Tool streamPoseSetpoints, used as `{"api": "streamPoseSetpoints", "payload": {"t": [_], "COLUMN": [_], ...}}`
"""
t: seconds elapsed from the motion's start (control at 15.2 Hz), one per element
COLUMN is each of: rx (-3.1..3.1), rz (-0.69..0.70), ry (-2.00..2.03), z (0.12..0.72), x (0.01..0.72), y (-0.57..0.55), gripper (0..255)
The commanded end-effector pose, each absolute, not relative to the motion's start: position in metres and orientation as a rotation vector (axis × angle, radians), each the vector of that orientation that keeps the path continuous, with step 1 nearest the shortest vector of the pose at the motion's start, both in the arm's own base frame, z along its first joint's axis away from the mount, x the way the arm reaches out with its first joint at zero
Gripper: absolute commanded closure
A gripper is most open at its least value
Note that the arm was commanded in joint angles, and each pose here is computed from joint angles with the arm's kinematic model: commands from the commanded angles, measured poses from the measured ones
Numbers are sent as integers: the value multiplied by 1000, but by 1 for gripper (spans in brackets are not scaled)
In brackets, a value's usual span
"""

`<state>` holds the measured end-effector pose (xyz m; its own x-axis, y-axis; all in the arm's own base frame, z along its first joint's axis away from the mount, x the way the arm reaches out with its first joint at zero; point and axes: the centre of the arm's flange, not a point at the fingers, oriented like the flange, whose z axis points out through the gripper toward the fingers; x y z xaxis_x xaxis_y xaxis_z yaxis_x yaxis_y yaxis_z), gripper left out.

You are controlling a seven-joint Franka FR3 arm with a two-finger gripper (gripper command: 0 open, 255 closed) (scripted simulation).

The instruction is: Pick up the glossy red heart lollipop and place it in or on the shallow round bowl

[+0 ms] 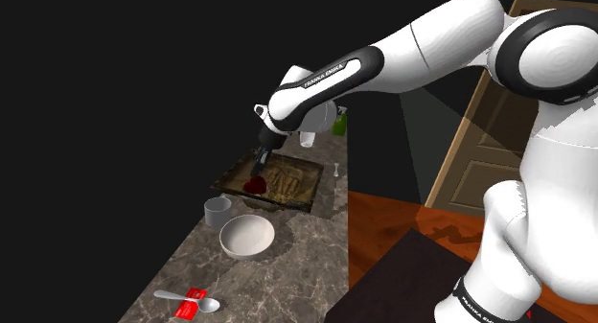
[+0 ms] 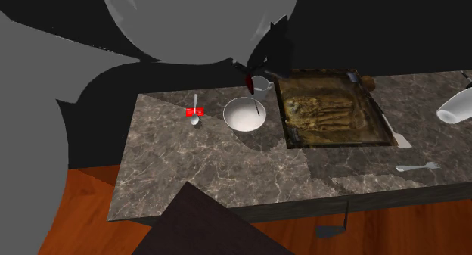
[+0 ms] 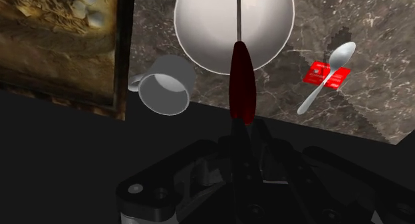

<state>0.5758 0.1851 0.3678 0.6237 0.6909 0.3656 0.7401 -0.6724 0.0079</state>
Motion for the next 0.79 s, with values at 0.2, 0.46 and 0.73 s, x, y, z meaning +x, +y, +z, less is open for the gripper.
{"api": "streamPoseSetpoints", "payload": {"t": [0.2, 0.46, 0.73], "rx": [-2700, -2700, -2700], "rz": [-517, -517, -517], "ry": [-1197, -1197, -1197], "z": [342, 321, 300], "x": [577, 577, 577], "y": [185, 185, 185], "gripper": [255, 255, 255]}}
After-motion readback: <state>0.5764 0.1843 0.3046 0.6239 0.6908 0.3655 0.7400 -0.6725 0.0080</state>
